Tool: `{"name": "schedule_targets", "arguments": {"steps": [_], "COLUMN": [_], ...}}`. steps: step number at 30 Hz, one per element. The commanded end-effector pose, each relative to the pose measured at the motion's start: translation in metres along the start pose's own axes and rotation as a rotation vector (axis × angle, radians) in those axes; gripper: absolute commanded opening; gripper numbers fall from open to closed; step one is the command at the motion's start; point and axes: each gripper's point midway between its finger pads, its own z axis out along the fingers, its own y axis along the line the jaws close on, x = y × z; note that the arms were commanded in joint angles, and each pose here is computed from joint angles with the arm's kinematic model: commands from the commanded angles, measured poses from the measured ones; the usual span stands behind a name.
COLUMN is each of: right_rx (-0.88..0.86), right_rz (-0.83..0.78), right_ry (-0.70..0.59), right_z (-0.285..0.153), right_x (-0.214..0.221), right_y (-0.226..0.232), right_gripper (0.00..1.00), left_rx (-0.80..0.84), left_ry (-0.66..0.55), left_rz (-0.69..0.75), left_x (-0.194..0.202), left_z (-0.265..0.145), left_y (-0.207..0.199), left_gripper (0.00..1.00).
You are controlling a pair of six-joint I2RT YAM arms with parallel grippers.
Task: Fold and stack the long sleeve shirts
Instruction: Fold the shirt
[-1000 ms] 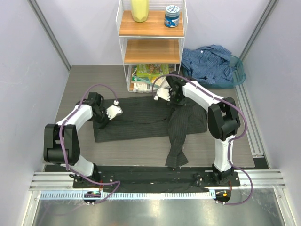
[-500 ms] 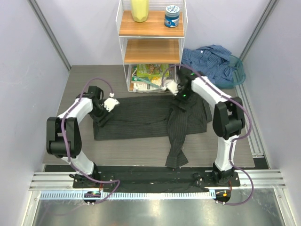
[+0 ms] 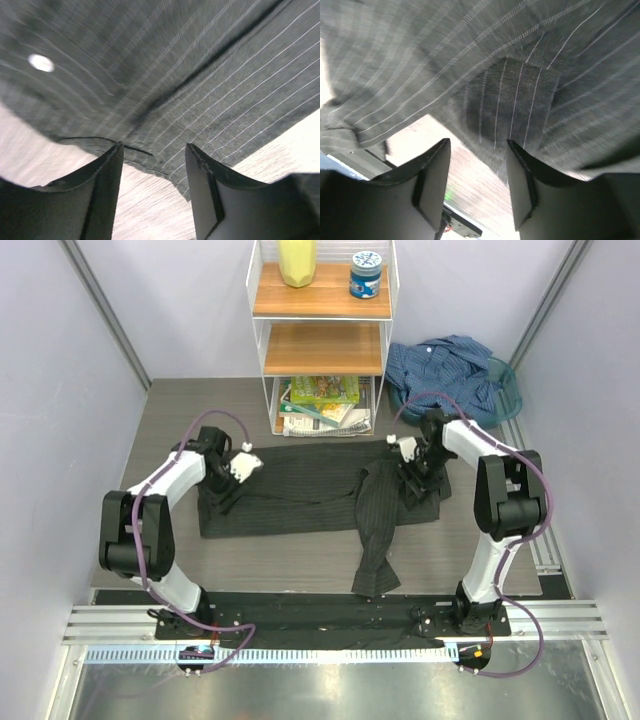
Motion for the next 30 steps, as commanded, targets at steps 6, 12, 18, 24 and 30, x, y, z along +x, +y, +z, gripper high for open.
{"name": "schedule_targets", "arguments": {"steps": [6, 12, 18, 24, 30], "right_rx": [0.059, 0.047, 0.015, -0.058, -0.074], "right_rz": [0.070, 0.068, 0.017, -0.033, -0.025], "right_ry": [0.076, 0.153, 0.136, -0.074, -0.260], "right_z": [0.043, 0.048, 0.025, -0.013, -0.034], "right_x": [0.031, 0.070, 0.085, 0.029, -0.028], "right_y": [-0.024, -0.011, 0.010, 0.027, 0.028], "right_gripper": [0.44, 0.35, 0.38, 0.47, 0.60], "left_rx": [0.042, 0.102, 0.162, 0.162, 0.140], "left_ry": [0.160, 0.227, 0.118, 0.014, -0.003], "left_rz": [0.039, 0.130, 0.107, 0.094, 0.111], "left_x": [0.048, 0.079, 0.065, 0.028, 0.020], "left_z": [0.030, 0.024, -0.004, -0.020, -0.015], "left_y": [-0.018, -0.048, -0.062, -0.052, -0.042], "left_gripper": [0.45, 0.36, 0.45, 0.57, 0.62]}}
